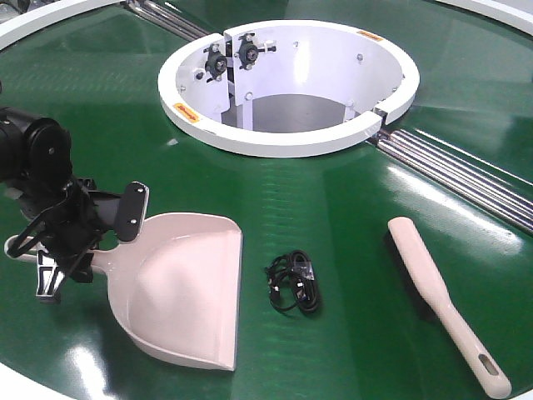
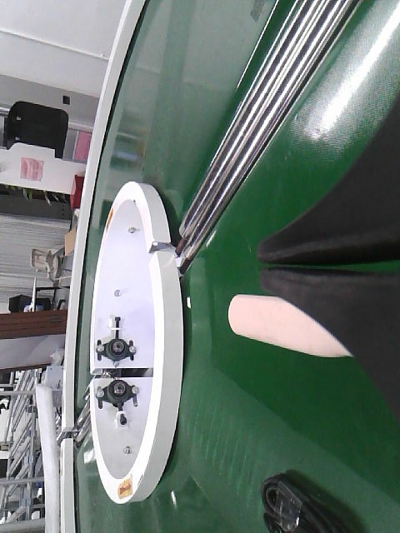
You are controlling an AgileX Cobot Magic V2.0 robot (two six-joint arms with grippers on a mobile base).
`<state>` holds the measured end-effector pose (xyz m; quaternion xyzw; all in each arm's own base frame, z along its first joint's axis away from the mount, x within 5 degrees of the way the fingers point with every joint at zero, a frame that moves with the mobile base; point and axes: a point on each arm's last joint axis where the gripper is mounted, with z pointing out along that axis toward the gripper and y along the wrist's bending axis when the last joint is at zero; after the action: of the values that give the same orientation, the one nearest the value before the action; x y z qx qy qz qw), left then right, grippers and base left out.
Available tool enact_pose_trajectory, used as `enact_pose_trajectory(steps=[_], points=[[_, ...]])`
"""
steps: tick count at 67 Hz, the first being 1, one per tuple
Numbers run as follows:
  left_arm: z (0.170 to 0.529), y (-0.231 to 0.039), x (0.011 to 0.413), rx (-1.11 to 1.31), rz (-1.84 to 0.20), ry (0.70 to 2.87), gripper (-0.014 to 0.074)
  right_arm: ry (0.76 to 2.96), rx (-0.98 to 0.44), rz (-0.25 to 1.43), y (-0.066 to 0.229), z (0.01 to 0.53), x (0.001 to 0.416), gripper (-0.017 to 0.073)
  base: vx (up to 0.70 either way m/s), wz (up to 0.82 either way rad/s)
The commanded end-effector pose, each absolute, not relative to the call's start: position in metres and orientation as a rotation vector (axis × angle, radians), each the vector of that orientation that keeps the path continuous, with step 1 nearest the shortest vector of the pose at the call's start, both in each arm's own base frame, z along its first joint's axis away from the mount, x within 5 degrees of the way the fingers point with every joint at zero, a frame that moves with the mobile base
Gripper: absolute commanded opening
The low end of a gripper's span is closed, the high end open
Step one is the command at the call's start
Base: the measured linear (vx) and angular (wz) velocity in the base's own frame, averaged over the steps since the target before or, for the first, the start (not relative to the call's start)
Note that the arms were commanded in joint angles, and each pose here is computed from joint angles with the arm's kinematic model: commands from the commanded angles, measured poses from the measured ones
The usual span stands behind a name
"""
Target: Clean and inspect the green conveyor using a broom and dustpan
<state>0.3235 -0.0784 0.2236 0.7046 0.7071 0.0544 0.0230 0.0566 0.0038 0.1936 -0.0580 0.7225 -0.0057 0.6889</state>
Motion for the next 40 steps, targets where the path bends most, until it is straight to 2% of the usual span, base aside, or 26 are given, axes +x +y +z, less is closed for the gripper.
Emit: enact_pose_trajectory(steps=[1, 40], points=[[0.2461, -0.0826, 0.3253, 2.081, 0.232, 2.141, -0.0008, 1.543, -0.128, -0.017, 0.0039, 0.1944, 0.0562, -0.0009, 0.0, 0.0], [0.2461, -0.0832, 0.3257, 2.073, 0.228, 2.138, -0.0008, 1.543, -0.128, -0.017, 0.0039, 0.1944, 0.0562, -0.0009, 0.0, 0.0]])
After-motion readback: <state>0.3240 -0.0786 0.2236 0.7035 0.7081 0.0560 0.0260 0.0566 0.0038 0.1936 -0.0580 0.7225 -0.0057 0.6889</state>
